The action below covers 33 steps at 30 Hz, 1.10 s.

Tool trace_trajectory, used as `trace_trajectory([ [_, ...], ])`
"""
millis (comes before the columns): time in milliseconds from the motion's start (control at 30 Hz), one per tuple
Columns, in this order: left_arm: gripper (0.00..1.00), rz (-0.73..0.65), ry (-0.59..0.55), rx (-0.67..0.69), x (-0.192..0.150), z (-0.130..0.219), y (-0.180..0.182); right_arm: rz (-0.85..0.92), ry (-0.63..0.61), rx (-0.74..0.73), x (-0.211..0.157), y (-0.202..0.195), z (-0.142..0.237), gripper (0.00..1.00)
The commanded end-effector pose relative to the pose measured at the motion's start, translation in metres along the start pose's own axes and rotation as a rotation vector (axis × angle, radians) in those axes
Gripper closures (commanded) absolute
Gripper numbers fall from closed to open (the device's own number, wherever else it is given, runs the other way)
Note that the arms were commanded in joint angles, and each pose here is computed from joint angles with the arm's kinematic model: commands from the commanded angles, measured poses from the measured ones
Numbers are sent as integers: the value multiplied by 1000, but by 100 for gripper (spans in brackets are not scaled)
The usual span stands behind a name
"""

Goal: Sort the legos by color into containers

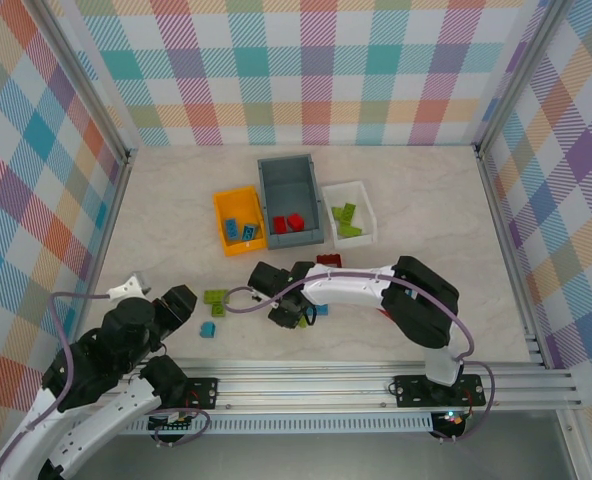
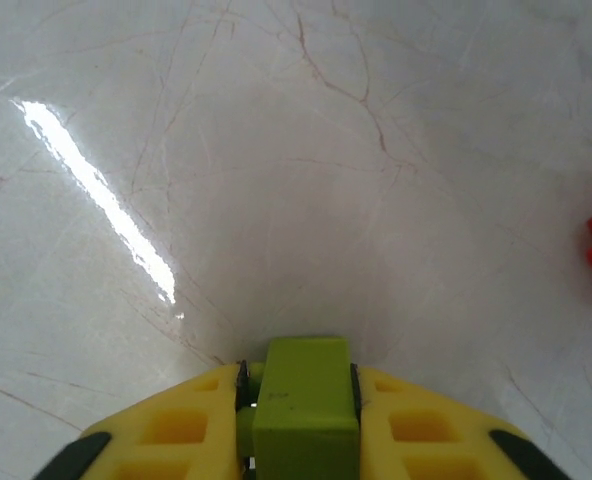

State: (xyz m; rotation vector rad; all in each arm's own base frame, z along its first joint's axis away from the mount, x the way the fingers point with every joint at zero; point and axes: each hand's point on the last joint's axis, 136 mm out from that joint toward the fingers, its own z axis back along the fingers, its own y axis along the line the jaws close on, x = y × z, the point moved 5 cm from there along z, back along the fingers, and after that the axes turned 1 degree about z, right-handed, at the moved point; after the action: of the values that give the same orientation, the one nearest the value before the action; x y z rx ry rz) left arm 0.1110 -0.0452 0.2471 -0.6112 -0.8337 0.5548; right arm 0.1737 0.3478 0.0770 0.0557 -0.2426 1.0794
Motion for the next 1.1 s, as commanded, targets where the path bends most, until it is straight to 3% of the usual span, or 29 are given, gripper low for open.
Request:
trace_trajectory([
  [0,48,-14,6,-59,3,0,-16,-14,-118,-17,13,-3,35,82],
  [200,47,-51,105,-154,-7,-23,-57,-195,-323,-78,21,-49,114,84],
  [367,47,-77,193,-250,-16,-59,-115,-538,-401,-160,-6,-141,145,84],
  [533,47,-218,209,-274,-29,-91,-175,-806,-368,-295,-24,-219,142,85],
  [667,48,-320,233,-265,-52,-116,-209,-908,-303,-384,-19,-266,124,86],
  [833,48,-339,251,-256,-72,-137,-221,-958,-204,-466,-10,-303,93,87],
  [1067,48,-354,246,-273,-76,-139,-229,-988,-104,-516,-13,-321,63,82],
])
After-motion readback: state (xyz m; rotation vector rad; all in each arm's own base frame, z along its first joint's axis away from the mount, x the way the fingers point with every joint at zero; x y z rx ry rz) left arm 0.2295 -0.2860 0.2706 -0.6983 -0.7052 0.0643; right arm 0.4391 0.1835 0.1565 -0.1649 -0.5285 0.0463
